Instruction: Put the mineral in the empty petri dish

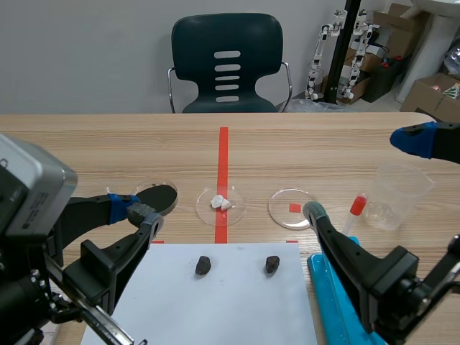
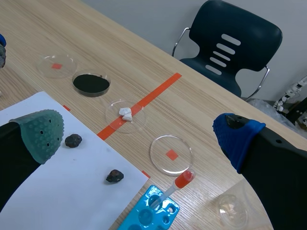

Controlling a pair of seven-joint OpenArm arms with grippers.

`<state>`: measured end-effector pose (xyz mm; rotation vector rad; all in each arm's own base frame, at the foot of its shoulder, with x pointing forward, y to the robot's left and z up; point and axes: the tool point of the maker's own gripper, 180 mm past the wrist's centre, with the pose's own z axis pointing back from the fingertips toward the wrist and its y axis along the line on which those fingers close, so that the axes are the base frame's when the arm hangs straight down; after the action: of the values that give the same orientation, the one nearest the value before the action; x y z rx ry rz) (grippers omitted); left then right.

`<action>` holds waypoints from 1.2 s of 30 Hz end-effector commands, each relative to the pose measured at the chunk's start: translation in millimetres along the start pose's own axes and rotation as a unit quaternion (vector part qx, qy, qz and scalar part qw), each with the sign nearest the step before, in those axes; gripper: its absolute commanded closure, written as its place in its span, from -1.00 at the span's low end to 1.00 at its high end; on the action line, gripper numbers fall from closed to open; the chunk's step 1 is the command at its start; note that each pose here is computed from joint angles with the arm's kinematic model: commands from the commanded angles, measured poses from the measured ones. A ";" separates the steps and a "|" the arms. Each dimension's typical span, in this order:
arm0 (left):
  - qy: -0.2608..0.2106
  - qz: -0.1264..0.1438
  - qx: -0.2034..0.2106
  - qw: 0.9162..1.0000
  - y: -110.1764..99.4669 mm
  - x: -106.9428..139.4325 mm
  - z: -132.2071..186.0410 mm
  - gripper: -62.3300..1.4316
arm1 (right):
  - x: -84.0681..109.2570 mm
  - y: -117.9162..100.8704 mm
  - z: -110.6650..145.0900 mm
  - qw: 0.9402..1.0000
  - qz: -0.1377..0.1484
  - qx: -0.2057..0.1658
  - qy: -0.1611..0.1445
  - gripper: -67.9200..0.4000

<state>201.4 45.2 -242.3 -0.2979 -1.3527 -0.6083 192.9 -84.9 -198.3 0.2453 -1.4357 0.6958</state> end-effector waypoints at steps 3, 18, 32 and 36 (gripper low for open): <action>-0.013 0.003 0.001 1.000 -0.3 6.6 -0.4 0.51 | 11.7 -3.8 -1.8 1.000 0.003 -0.007 -0.020 -1.00; 0.070 -0.001 0.010 0.997 6.5 -22.1 -5.1 0.51 | 11.7 -3.8 -1.8 1.000 0.003 -0.007 -0.021 -1.00; 0.162 0.014 0.077 0.984 46.6 -70.4 -32.1 0.51 | 11.7 -3.7 -1.8 1.000 0.003 -0.007 -0.021 -1.00; 0.160 0.027 0.106 0.981 65.2 -75.5 -43.7 0.51 | 11.7 -3.7 -1.8 1.000 0.003 -0.007 -0.021 -1.00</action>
<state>258.7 91.1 -325.2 -0.0613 -1.0416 -0.4647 192.9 -84.8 -198.3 0.2451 -1.4357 0.6962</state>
